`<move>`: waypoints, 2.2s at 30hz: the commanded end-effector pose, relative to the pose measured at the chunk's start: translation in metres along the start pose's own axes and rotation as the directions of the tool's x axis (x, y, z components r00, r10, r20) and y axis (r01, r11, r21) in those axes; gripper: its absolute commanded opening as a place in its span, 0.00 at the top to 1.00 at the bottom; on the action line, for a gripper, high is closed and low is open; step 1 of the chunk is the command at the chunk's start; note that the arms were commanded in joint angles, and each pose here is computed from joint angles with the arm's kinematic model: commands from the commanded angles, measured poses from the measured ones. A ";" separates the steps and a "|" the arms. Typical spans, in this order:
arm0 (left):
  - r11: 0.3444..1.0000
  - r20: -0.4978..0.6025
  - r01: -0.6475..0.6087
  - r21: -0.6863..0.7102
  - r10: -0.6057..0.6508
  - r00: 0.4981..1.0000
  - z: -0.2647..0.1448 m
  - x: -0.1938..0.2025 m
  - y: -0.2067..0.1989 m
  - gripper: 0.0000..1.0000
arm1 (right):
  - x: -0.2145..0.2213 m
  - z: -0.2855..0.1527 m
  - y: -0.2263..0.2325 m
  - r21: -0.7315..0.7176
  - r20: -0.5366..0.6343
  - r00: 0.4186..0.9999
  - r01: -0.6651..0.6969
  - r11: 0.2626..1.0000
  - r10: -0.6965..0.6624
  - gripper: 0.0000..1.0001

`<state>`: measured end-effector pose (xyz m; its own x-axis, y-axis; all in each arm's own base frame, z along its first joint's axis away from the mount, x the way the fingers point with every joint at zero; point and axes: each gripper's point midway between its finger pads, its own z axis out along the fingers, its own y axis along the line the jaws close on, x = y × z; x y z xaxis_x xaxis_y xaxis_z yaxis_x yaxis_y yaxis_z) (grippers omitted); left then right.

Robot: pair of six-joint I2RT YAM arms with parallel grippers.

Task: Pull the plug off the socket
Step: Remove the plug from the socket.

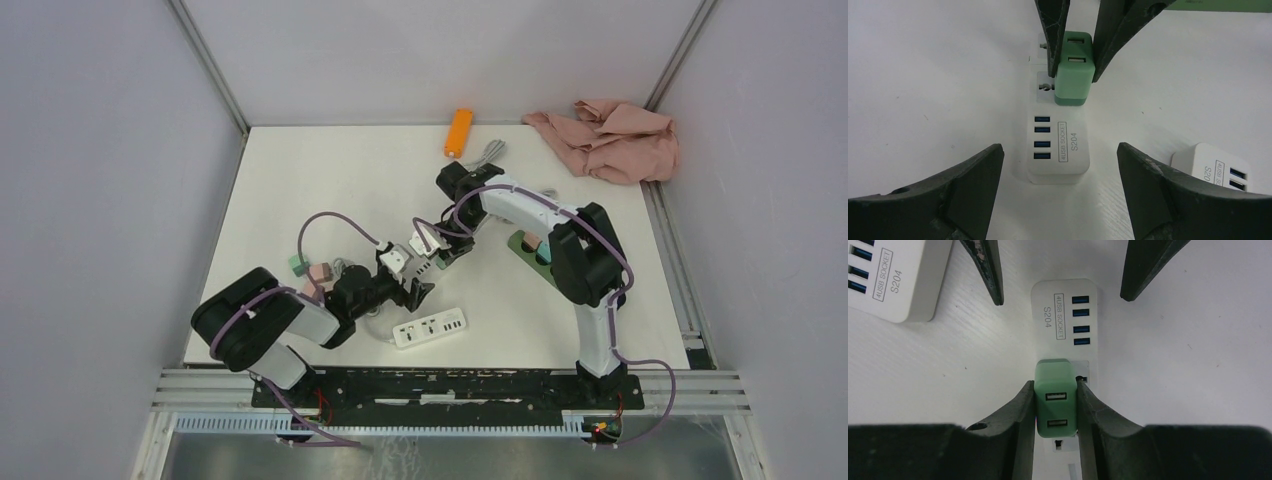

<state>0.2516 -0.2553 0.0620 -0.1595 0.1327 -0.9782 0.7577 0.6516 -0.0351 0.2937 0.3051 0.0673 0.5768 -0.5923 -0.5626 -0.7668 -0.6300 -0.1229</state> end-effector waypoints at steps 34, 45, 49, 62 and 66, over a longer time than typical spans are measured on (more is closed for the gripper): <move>0.982 0.047 -0.129 0.138 0.124 0.991 0.023 0.016 -0.017 0.27 | -0.030 -0.006 0.027 0.063 0.176 0.969 -0.184 0.981 0.170 1.00; 0.978 -0.020 -0.130 0.162 0.135 0.991 0.027 0.025 -0.018 0.97 | -0.005 -0.026 0.036 0.114 0.185 0.966 -0.204 0.972 0.181 1.00; 0.977 -0.047 -0.119 0.174 0.129 0.991 0.030 0.029 -0.019 0.97 | -0.019 -0.023 0.044 0.119 0.240 0.957 -0.198 0.973 0.165 1.00; 0.977 -0.094 -0.096 0.190 0.115 0.989 0.030 0.037 -0.022 0.97 | -0.040 -0.037 0.018 0.211 0.298 0.927 -0.296 0.931 0.228 1.00; 0.977 -0.102 -0.091 0.194 0.112 0.988 0.030 0.039 -0.023 0.97 | -0.019 -0.040 0.051 0.141 0.239 0.952 -0.228 0.963 0.190 1.00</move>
<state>0.2438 -0.2927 0.0269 -0.1256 0.2363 -0.9635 0.8865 0.4628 -0.0020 0.2602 0.2760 0.0714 0.2501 -0.6419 -0.7248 -0.9454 -0.3234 -0.0399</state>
